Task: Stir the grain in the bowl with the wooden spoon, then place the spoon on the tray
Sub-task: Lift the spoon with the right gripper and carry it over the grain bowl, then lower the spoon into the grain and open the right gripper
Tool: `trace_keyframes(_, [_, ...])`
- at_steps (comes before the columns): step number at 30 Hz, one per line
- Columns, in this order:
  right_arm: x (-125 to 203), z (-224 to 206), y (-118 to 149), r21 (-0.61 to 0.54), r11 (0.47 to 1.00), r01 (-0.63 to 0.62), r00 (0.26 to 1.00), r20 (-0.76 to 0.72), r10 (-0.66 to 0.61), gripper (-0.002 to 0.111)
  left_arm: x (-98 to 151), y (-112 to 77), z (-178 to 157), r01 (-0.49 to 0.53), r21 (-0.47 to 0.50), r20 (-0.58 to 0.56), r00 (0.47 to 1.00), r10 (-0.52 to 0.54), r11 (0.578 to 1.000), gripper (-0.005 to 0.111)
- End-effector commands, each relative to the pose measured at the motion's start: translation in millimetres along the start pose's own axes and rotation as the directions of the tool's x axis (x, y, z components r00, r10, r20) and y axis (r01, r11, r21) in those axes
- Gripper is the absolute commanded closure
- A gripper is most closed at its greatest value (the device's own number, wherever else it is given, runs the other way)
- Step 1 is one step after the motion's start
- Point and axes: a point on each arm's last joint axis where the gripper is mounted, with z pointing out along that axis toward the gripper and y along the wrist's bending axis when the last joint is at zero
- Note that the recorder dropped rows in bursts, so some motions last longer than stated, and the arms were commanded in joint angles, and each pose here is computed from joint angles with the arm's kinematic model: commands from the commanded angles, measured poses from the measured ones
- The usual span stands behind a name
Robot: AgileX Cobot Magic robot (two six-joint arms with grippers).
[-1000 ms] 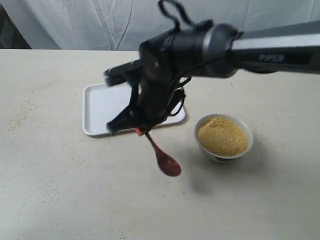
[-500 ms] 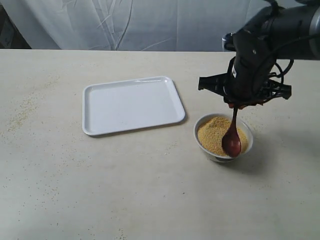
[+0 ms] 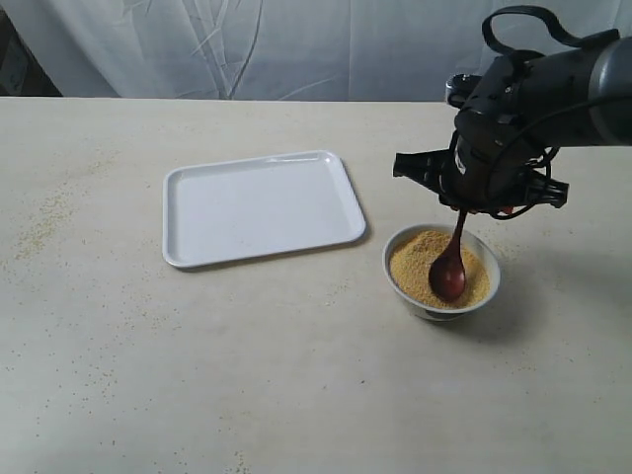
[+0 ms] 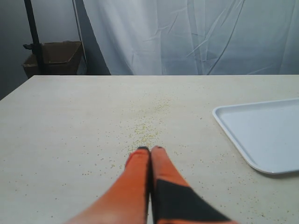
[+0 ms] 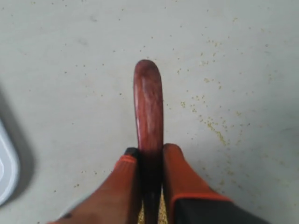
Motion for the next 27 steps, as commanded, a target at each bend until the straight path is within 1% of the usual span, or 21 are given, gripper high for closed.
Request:
trace_keyframes(1, [0.1, 4.4, -0.9, 0.006, 1.000, -0.022, 1.000, 0.000, 0.022, 0.108, -0.3, 0.2, 0.0, -0.001, -0.004, 0.014, 1.000, 0.001, 1.000, 0.107])
trace_keyframes(8, [5.0, 13.0, 1.2, 0.009, 0.999, -0.036, 0.999, -0.031, 0.036, 0.108, -0.3, 0.2, 0.0, -0.001, -0.004, 0.014, 1.000, 0.001, 1.000, 0.107])
trace_keyframes(23, [4.6, 12.7, 1.8, 0.001, 0.999, -0.038, 0.999, -0.028, 0.038, 0.107, -0.3, 0.2, 0.0, -0.001, -0.004, 0.014, 1.000, 0.001, 1.000, 0.107])
trace_keyframes(25, [4.6, 12.7, 1.8, 0.001, 1.000, -0.031, 0.999, -0.028, 0.031, 0.097, -0.3, 0.2, 0.0, -0.001, -0.004, 0.014, 1.000, 0.001, 1.000, 0.107])
trace_keyframes(27, [4.6, 12.7, 1.9, 0.000, 1.000, -0.026, 0.999, -0.028, 0.026, 0.083, -0.3, 0.2, 0.0, -0.001, -0.004, 0.014, 1.000, 0.001, 1.000, 0.107])
